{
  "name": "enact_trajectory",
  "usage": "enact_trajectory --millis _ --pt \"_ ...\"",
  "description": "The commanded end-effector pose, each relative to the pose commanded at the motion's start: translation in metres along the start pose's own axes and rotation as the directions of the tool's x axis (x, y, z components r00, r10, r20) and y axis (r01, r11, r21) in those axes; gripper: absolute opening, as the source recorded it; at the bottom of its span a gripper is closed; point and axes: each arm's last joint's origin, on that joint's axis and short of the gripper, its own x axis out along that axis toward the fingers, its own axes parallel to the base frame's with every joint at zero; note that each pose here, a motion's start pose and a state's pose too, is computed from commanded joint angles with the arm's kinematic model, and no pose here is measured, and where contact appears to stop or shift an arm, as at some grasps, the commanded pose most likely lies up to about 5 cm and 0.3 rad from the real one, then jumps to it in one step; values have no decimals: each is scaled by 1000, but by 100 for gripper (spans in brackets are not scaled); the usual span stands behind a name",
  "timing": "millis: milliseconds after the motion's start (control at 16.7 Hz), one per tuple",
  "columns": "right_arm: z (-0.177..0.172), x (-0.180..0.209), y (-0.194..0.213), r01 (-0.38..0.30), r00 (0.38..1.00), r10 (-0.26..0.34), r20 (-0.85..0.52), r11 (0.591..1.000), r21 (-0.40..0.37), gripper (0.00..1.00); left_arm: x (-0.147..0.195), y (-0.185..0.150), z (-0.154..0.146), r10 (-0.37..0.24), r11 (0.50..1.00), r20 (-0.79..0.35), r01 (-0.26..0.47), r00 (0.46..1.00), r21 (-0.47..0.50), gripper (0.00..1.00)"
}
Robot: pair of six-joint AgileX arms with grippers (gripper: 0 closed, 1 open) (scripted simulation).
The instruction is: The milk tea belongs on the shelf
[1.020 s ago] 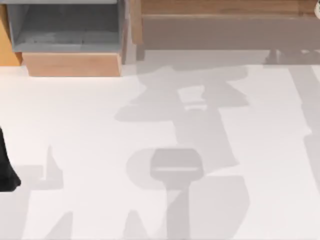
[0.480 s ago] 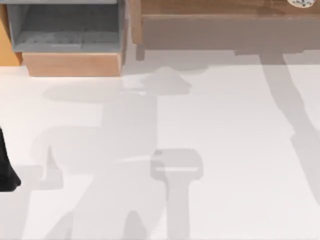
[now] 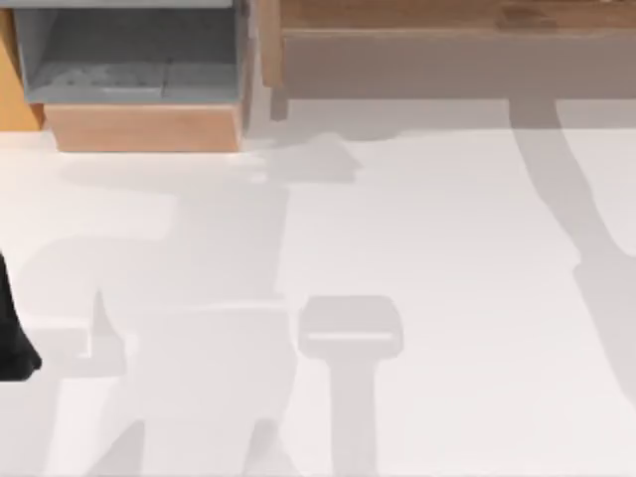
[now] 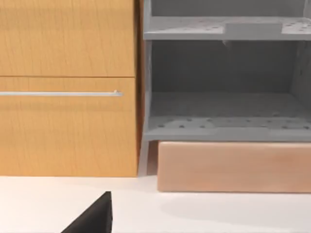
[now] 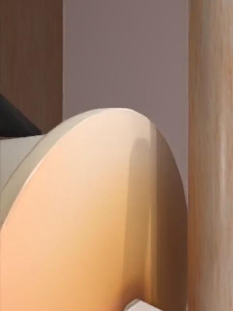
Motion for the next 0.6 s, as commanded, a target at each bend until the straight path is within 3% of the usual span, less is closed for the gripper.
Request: enact_trajectory --millis 300,600 --pt "1 -2 -1 13 1000 -12 4 1000 -6 0 0 0 0 0 1000 0 0 1000 0 100" --pt "-8 -16 5 100 993 -106 -42 986 -136 0 0 0 0 0 1000 0 0 1000 0 100"
